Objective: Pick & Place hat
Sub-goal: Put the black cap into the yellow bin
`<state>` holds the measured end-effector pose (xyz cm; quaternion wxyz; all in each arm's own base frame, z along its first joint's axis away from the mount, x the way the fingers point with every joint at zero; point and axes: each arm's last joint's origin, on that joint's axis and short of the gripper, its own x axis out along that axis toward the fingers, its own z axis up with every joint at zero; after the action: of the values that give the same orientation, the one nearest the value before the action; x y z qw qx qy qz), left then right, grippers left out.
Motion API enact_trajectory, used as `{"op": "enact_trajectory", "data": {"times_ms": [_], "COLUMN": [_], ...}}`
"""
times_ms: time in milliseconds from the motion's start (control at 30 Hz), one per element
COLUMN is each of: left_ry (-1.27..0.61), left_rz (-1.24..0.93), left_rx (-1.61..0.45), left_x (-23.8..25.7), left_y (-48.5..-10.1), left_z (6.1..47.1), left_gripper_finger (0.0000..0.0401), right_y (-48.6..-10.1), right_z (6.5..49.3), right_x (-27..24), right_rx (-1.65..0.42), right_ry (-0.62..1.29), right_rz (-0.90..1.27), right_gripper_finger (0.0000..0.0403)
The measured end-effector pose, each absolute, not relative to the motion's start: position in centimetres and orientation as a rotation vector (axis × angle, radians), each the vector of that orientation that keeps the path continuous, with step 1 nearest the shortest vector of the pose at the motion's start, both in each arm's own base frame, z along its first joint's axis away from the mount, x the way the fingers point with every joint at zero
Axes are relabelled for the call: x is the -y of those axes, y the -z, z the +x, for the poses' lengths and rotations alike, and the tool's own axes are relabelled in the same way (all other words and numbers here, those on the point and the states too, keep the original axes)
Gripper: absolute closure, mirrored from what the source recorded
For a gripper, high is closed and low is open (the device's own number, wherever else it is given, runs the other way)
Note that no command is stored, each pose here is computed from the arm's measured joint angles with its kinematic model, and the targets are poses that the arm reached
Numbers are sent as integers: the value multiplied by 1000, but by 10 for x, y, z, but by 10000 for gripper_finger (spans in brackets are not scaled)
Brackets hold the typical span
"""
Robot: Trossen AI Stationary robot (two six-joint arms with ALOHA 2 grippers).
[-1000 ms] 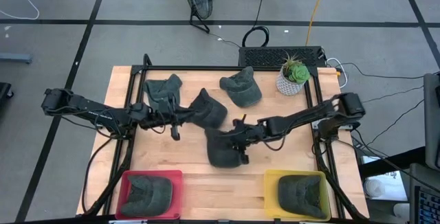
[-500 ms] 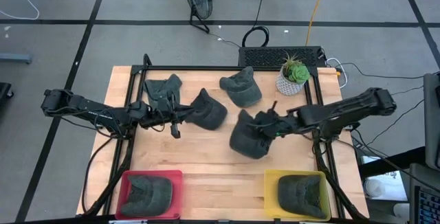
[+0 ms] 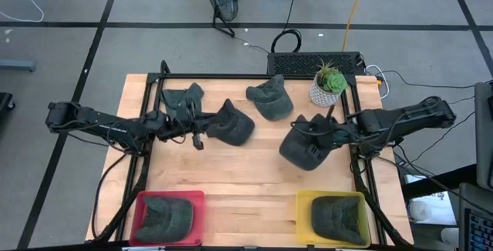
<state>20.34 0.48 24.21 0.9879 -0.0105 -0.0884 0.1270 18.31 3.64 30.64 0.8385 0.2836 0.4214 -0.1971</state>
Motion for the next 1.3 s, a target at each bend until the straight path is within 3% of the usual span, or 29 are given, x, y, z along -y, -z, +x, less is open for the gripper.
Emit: {"op": "enact_trajectory", "data": {"times_ms": [400, 733, 1000, 1300], "left_ry": [-298, -293, -260, -198], "left_rz": [-20, -78, -98, -132], "left_rx": [181, 178, 181, 254], "left_x": [-14, -14, -13, -12], "left_y": [-242, -241, -241, -248], "left_z": [203, 203, 203, 202], "left_gripper_finger": [364, 364, 364, 364], "right_y": [-321, -320, -320, -317], "right_z": [175, 168, 168, 163], "right_x": [-34, -36, -41, -39], "right_rx": [-779, -825, -862, -876], "right_ry": [311, 315, 176, 349], "right_rz": [501, 497, 414, 641], "right_gripper_finger": [399, 401, 402, 402]}}
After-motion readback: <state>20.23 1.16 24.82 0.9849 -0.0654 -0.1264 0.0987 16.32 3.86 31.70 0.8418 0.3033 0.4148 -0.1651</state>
